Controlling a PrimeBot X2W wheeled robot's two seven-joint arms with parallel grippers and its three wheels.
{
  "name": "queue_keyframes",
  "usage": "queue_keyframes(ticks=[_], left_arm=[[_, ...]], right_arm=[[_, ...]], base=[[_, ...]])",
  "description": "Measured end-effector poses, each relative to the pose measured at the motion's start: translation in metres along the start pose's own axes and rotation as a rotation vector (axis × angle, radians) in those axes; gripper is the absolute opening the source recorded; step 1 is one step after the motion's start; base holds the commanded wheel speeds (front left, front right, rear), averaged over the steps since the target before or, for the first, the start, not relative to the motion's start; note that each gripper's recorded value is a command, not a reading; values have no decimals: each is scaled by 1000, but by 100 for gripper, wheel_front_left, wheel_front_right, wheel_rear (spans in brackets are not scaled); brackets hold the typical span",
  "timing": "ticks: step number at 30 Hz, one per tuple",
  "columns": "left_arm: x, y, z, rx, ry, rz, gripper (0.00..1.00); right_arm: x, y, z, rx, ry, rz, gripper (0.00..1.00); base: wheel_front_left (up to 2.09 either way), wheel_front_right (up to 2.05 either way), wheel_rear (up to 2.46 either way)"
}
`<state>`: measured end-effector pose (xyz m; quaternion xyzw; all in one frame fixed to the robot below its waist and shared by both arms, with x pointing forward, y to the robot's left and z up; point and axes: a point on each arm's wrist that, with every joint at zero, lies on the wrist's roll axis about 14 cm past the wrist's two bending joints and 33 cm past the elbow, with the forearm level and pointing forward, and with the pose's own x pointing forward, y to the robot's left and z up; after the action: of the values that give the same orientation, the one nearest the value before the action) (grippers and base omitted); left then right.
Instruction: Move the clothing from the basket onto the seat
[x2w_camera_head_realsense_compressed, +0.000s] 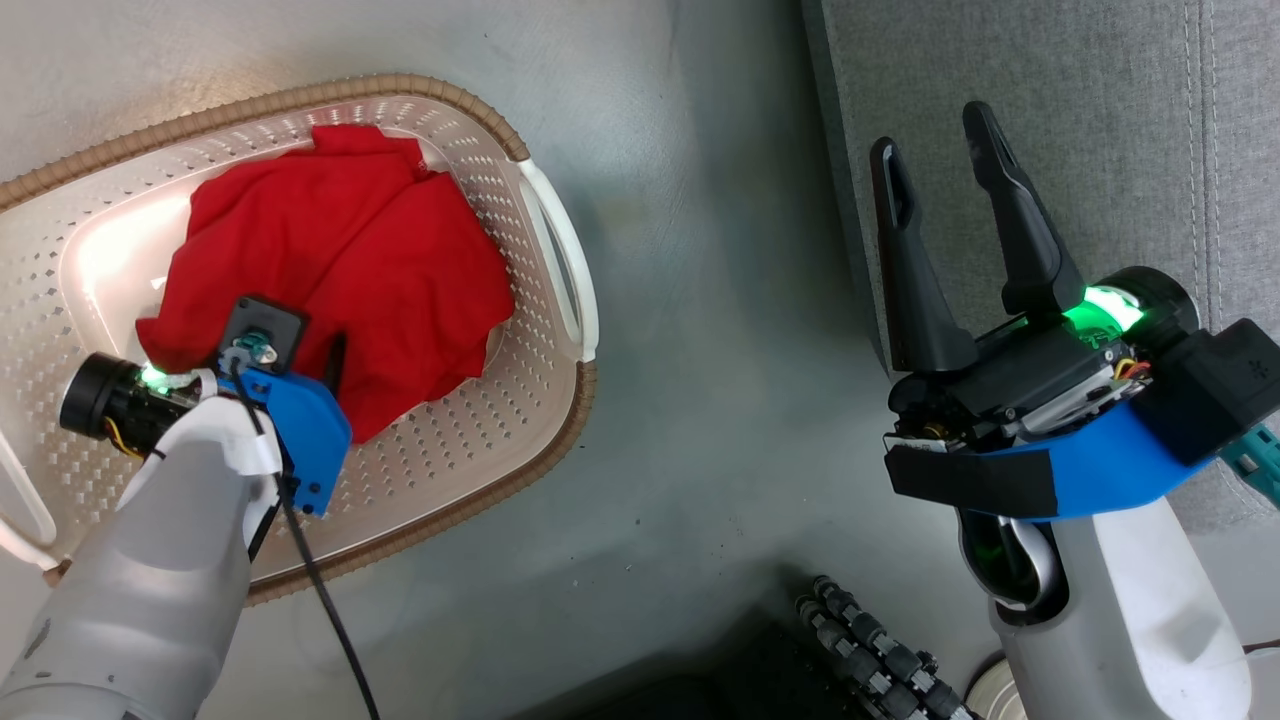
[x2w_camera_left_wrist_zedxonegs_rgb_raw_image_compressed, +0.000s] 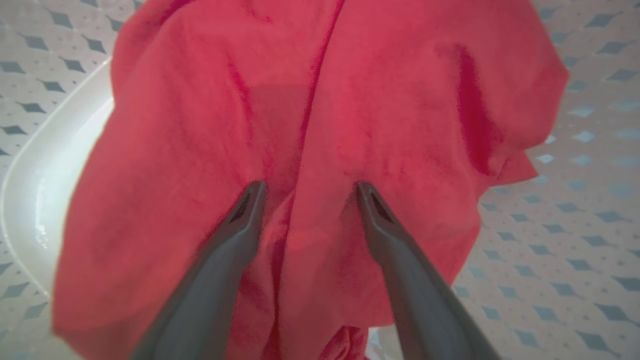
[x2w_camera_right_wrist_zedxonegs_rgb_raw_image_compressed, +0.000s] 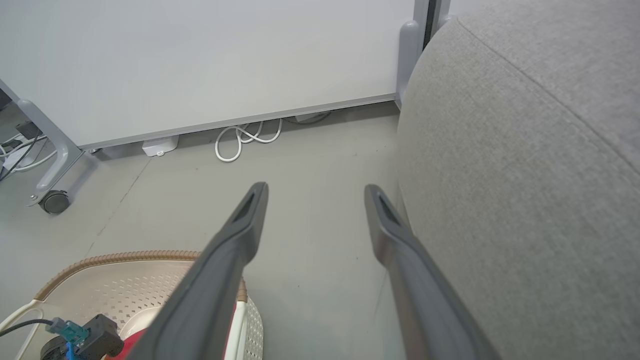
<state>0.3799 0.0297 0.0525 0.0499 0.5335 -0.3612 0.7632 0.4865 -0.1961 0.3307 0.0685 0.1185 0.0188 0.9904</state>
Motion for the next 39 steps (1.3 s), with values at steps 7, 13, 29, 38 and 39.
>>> queue_keyframes(ticks=[7, 13, 29, 38, 39], left_arm=[[-2, -2, -22, 80, 143, 0, 100], [-4, -2, -25, 108, 187, 1, 100], [-7, -2, -22, 132, 200, 0, 0], [-9, -2, -13, 134, 170, 1, 0], [-9, -2, -11, 135, 167, 1, 0]], right_arm=[[0, 1, 1, 2, -4, 2, 100], [1, 2, 3, 5, -9, 5, 100], [1, 3, 7, 6, -18, 7, 100], [0, 3, 11, 4, -24, 6, 100], [-1, 3, 11, 5, -25, 6, 100]], base=[[0, 0, 0], [0, 0, 0], [0, 0, 0], [0, 0, 0], [0, 0, 0]])
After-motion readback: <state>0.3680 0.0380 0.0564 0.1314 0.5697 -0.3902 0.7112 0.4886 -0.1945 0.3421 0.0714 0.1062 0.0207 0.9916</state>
